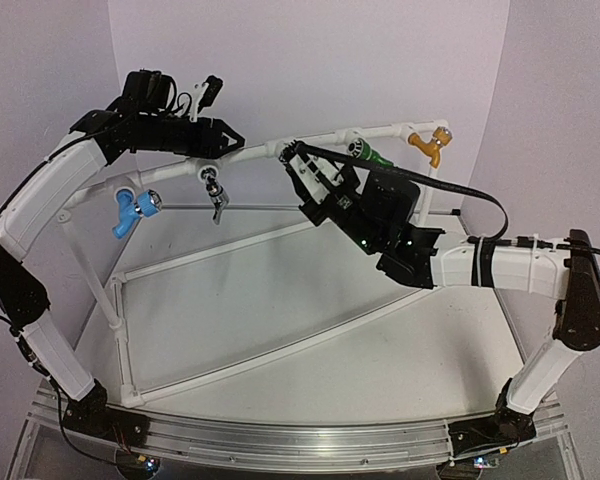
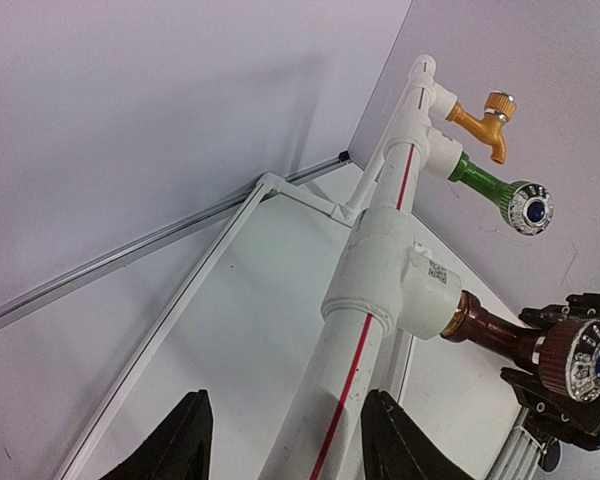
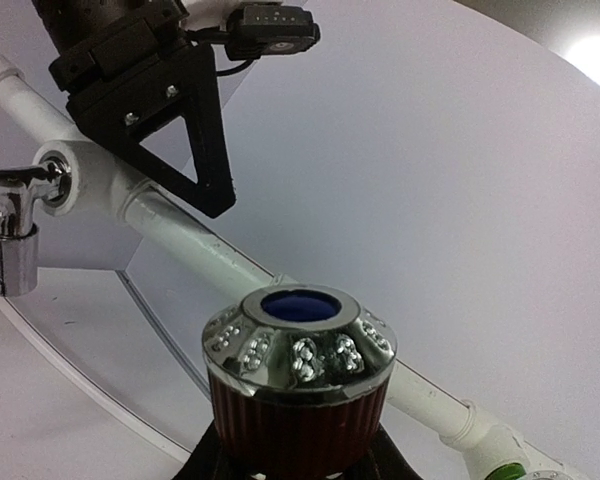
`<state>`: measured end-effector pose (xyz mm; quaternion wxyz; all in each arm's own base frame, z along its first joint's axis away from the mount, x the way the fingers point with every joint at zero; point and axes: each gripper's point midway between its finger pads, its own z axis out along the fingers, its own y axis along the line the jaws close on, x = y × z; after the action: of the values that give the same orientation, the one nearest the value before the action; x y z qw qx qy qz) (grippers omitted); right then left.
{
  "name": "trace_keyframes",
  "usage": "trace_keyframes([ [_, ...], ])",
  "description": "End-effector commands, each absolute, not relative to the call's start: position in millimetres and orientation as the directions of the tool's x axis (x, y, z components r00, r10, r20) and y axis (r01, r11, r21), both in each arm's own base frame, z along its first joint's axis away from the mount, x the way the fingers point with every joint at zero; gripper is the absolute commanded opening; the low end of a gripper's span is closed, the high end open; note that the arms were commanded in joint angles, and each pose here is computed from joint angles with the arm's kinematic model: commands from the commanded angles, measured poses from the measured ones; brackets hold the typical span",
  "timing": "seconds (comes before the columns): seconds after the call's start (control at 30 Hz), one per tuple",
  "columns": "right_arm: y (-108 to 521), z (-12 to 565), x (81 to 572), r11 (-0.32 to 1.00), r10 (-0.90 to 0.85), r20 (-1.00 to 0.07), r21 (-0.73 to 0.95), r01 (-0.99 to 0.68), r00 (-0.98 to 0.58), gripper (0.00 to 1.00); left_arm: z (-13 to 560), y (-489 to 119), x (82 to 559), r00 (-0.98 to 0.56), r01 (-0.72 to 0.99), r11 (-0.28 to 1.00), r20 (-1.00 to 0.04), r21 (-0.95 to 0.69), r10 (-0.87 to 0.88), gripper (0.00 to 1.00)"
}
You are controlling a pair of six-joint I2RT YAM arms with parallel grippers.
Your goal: Install the water faucets
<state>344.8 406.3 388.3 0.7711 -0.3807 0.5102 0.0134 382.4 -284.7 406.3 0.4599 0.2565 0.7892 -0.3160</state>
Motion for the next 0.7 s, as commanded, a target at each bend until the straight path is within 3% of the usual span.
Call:
trace_keyframes([
  [0.0, 356.6, 381.9, 397.4, 0.868, -0.319, -0.888, -0.414, -0.274, 0.333, 0.0, 320.8, -280.4, 346.1, -0.7, 0.611, 0.691, -0.671, -0.386, 0.244, 0.53],
  [0.37, 349.5, 358.5, 407.9, 0.943, -0.069, -0.973, -0.136, -0.302, 0.22, 0.0, 319.1, -283.1, 346.0, -0.71, 0.608, 0.684, -0.662, -0.402, 0.242, 0.52],
  [0.67, 345.3, 339.9, 417.6, 0.943, 0.205, -0.968, 0.157, -0.292, 0.144, 0.0, 320.3, -283.5, 343.6, -0.713, 0.609, 0.679, -0.659, -0.411, 0.241, 0.52],
])
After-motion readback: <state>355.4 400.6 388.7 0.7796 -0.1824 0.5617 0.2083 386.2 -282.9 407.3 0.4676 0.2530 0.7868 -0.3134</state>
